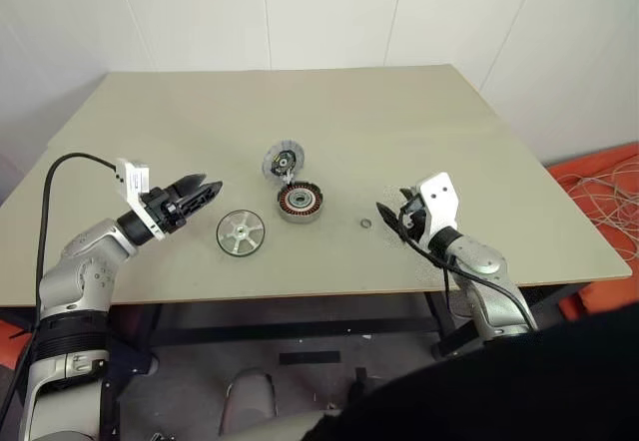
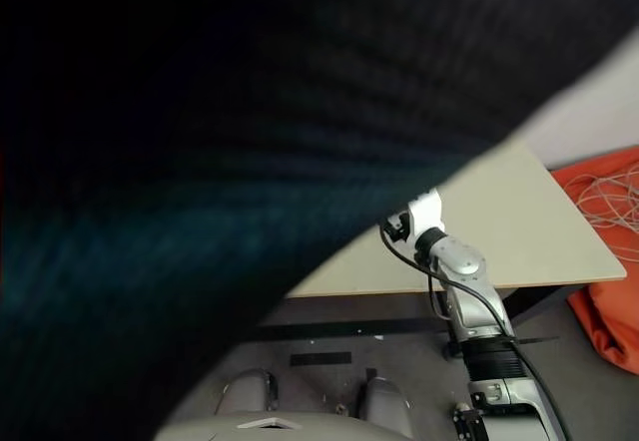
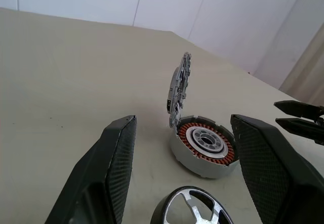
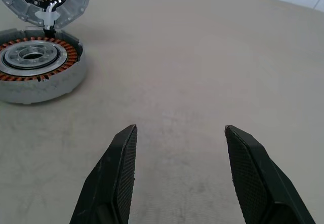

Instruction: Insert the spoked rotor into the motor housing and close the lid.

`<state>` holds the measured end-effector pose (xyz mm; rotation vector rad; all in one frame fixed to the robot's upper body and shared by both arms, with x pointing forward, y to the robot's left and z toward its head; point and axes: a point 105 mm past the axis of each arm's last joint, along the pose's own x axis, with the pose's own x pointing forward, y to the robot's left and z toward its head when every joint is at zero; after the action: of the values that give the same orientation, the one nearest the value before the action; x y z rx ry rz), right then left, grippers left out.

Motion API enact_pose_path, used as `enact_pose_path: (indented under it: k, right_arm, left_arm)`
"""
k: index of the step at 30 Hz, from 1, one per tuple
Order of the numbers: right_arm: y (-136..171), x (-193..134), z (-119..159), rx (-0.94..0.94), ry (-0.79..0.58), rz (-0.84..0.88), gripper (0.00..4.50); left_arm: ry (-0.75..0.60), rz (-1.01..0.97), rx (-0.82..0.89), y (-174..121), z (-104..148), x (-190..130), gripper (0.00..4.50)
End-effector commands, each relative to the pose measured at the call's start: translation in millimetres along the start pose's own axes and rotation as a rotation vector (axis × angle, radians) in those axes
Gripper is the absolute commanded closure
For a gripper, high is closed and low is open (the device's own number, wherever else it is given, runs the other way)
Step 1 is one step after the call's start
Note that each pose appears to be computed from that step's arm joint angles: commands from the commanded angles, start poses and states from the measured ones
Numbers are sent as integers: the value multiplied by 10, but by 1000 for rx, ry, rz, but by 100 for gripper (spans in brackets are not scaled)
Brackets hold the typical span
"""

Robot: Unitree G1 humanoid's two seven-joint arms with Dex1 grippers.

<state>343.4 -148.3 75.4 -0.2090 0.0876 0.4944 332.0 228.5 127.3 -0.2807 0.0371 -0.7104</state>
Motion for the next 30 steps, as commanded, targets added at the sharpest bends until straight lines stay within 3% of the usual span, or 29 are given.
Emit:
enact_pose_path:
  k: [1,9,17,30]
  right_arm:
    - [181,88,77,0,-27,48,138]
    - [308,198,-59,49,78,60,138]
    - [210,202,-223,-1,194,17,138]
    - [200,78,-364,50,242,-6,138]
  left_arm:
    - [-37,-10,46,-23,148,41,136]
    - [-36,13,48,-7,144,-12,136]
    - [-42,27,51,-6,149,-24,136]
    - [-42,36,62,26,167,-22,136]
